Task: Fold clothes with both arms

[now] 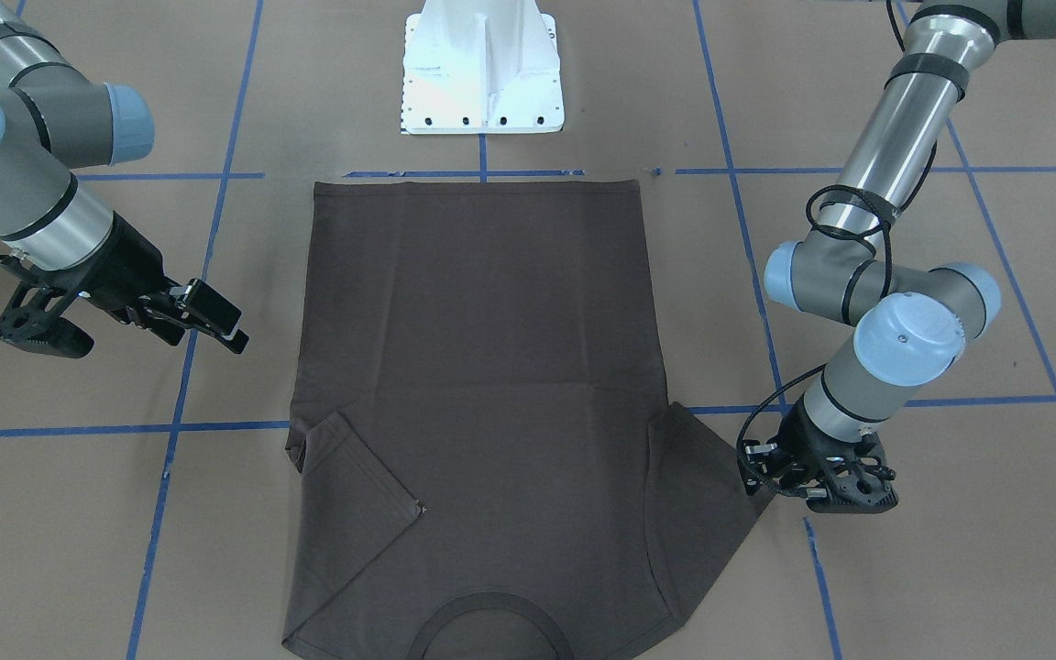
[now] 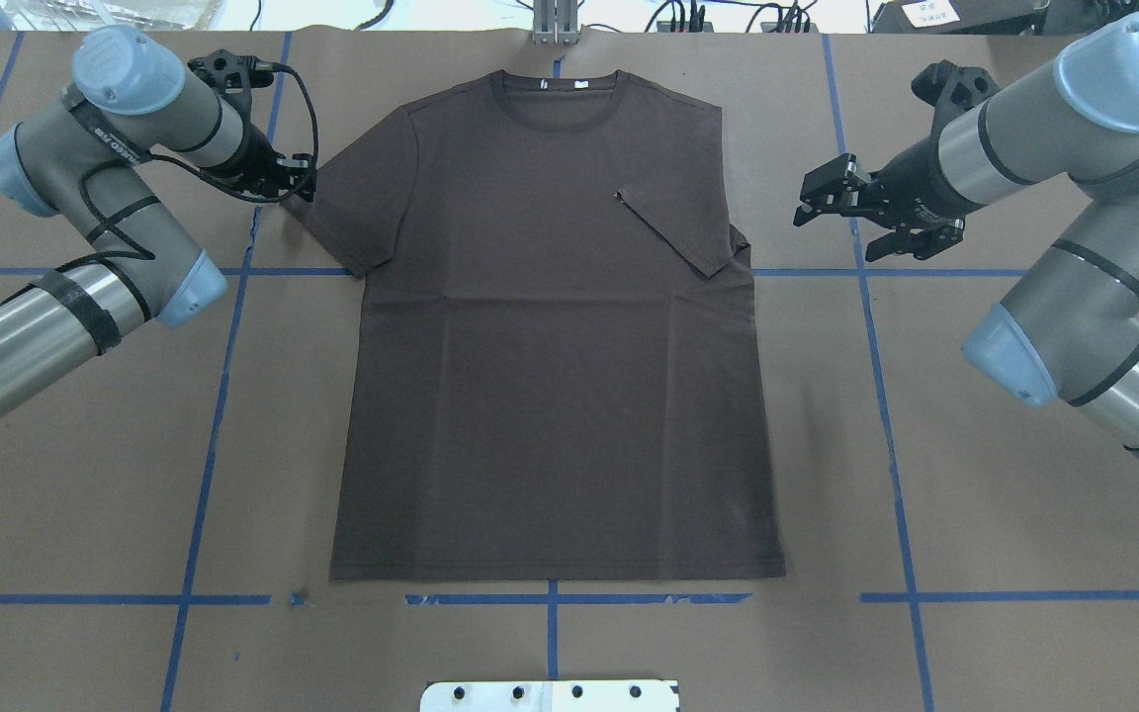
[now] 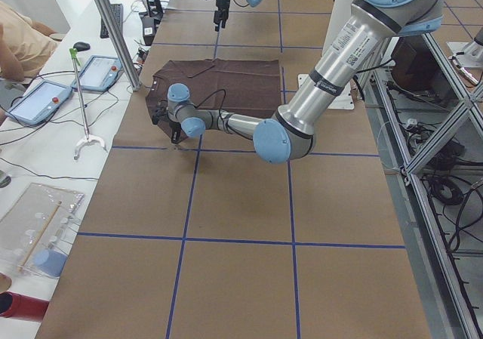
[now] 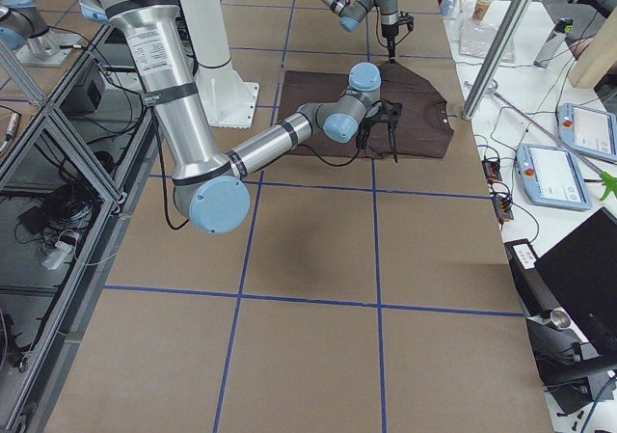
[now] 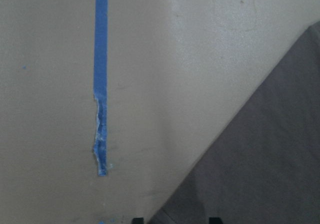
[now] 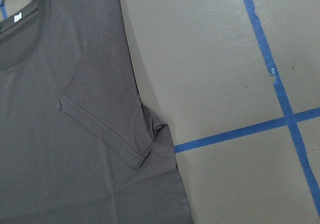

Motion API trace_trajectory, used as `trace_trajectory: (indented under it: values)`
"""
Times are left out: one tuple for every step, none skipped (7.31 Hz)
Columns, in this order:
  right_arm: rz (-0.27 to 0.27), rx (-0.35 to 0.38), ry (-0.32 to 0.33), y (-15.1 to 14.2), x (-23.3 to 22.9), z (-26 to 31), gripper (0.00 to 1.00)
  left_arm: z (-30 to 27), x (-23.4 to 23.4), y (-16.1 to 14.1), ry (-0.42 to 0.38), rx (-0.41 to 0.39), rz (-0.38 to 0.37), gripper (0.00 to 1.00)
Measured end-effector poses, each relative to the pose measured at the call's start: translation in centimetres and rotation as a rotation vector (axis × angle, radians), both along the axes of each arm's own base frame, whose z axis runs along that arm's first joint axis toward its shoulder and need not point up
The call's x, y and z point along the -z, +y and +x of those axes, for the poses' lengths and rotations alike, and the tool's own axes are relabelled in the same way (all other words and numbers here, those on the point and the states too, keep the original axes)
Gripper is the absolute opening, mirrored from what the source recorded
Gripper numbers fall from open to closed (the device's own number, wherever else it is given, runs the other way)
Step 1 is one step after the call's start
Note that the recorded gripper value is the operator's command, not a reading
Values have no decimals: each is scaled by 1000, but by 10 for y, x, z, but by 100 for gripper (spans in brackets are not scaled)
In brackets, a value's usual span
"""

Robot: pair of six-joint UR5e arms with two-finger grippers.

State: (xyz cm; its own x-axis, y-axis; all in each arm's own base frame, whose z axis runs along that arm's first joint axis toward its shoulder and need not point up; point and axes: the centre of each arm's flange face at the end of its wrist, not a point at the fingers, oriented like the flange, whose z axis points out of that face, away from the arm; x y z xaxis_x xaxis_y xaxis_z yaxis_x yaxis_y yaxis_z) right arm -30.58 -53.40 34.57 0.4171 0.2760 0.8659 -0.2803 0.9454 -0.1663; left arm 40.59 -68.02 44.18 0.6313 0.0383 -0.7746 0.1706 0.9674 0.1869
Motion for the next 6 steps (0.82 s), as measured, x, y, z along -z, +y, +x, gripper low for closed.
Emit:
trace_trajectory:
  values:
    - [1,-1,-1,0,1,0,100,0,-2,0,-2,0,-2,52]
    - [2,-2,-2,0,2,0,100,0,-2,0,-3,0,-4,48]
    - [2,-3,-2,0,2,0,100,0,-3,0,-3,0,-4,41]
    - [1,-3,-1,0,2,0,100,0,-2,-1,-2,0,-4,30]
    - [-1,-4,-1,0,1,0,100,1,-1,-1,-1,0,-4,5]
    - [-3,-4,-1,0,0,0,100,1,0,-1,-1,1,-4,4]
